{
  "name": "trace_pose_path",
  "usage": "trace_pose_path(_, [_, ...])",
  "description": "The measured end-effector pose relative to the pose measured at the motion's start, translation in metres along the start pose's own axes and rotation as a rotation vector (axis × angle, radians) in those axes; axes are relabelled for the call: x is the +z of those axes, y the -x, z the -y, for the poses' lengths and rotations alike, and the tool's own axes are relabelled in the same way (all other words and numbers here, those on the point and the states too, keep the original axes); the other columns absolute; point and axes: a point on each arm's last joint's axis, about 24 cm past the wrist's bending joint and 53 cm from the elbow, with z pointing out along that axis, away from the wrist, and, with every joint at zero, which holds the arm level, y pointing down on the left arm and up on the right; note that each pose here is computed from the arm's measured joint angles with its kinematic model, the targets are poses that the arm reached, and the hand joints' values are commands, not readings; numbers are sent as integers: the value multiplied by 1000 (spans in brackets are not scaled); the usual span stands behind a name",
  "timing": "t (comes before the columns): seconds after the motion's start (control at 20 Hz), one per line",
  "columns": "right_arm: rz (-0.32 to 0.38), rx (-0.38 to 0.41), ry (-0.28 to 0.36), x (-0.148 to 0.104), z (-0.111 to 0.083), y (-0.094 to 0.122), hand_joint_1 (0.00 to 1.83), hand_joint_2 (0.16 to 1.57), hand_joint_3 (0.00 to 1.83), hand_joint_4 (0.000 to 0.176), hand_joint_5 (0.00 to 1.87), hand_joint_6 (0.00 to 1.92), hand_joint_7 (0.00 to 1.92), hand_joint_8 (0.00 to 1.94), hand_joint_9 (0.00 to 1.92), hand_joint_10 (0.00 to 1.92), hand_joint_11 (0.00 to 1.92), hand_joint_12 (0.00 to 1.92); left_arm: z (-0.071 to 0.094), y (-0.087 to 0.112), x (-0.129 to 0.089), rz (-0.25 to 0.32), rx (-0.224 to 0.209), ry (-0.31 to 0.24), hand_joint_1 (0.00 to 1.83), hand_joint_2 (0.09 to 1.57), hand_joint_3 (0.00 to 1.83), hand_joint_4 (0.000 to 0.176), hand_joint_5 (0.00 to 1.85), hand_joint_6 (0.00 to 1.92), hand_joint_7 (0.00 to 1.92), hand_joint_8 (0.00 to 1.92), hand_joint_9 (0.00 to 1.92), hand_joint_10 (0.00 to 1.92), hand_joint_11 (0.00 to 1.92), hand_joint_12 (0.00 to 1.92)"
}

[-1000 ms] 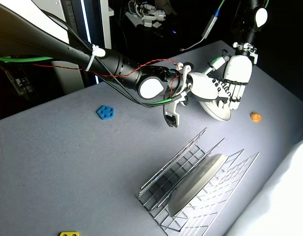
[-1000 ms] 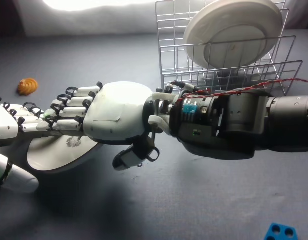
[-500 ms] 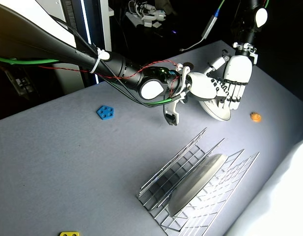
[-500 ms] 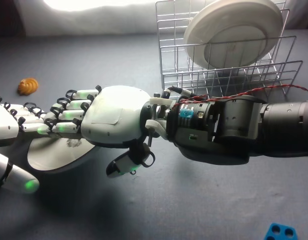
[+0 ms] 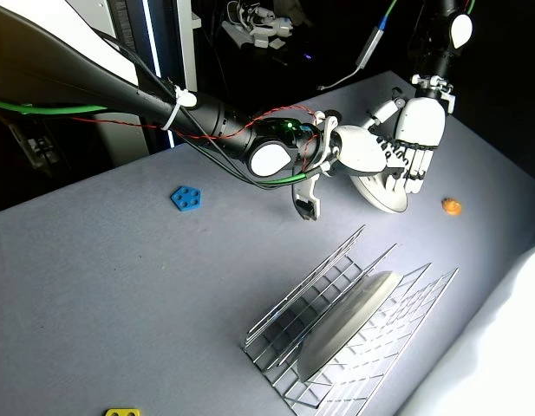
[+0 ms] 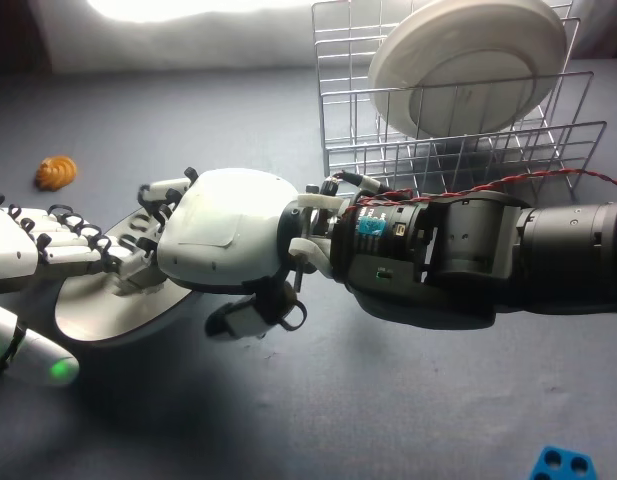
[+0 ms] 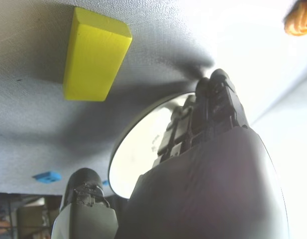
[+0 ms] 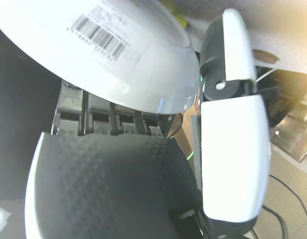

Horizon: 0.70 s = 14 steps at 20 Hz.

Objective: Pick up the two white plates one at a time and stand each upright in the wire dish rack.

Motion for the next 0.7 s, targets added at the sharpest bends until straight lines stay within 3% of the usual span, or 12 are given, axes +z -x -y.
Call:
trace_pose_path(0.05, [0, 0, 0, 0, 0, 0, 1243, 1064, 4, 0, 875, 50, 915, 32, 892, 113, 531, 1144, 0, 0, 0, 0, 0, 0, 0, 990, 0, 0, 0, 0, 0, 0, 0, 0, 0, 0])
trace_pose_path(0.1, [1, 1, 0, 0, 0, 0, 1182, 1119, 0, 0, 939, 811, 1005, 18, 987, 96, 674, 1020, 0, 0, 0, 0, 0, 0, 0, 991, 0, 0, 0, 0, 0, 0, 0, 0, 0, 0])
trace_pose_path(0.15, [10, 7, 5, 0, -1, 2, 1162, 1134, 0, 0, 925, 1005, 1048, 20, 1035, 94, 712, 1018, 0, 0, 0, 0, 0, 0, 0, 991, 0, 0, 0, 0, 0, 0, 0, 0, 0, 0])
trace_pose_path(0.2, [19, 8, 14, 1, -4, 4, 1218, 1092, 28, 0, 945, 1045, 1079, 631, 1096, 91, 775, 1006, 0, 0, 0, 0, 0, 0, 0, 992, 0, 0, 0, 0, 0, 0, 0, 0, 0, 0])
trace_pose_path(0.25, [25, 7, 21, 0, -6, 6, 1345, 1098, 3, 0, 942, 1042, 1044, 794, 971, 901, 792, 1043, 0, 0, 0, 1, -2, -1, 0, 992, 0, 0, 0, 0, 0, 0, 0, 0, 0, 0])
trace_pose_path(0.3, [28, 4, 23, 0, -6, 6, 1371, 1099, 2, 0, 941, 1043, 1034, 852, 935, 1067, 805, 1069, 0, 0, 0, 1, -3, -1, 0, 993, 0, 0, 0, 0, 0, 0, 0, 0, 0, 0])
trace_pose_path(0.5, [36, 2, 31, 0, -8, 8, 1389, 1057, 0, 0, 1045, 874, 1120, 796, 1016, 937, 892, 1091, 0, 0, 0, 1, -3, -2, 0, 989, 0, 0, 0, 0, 0, 0, 0, 0, 0, 0])
trace_pose_path(0.7, [37, 2, 32, 0, -8, 8, 1390, 1053, 0, 0, 1045, 889, 1143, 745, 1020, 920, 879, 1081, 1, 1, 0, 2, -5, -2, 0, 990, 0, 0, 0, 0, 0, 0, 0, 0, 0, 0])
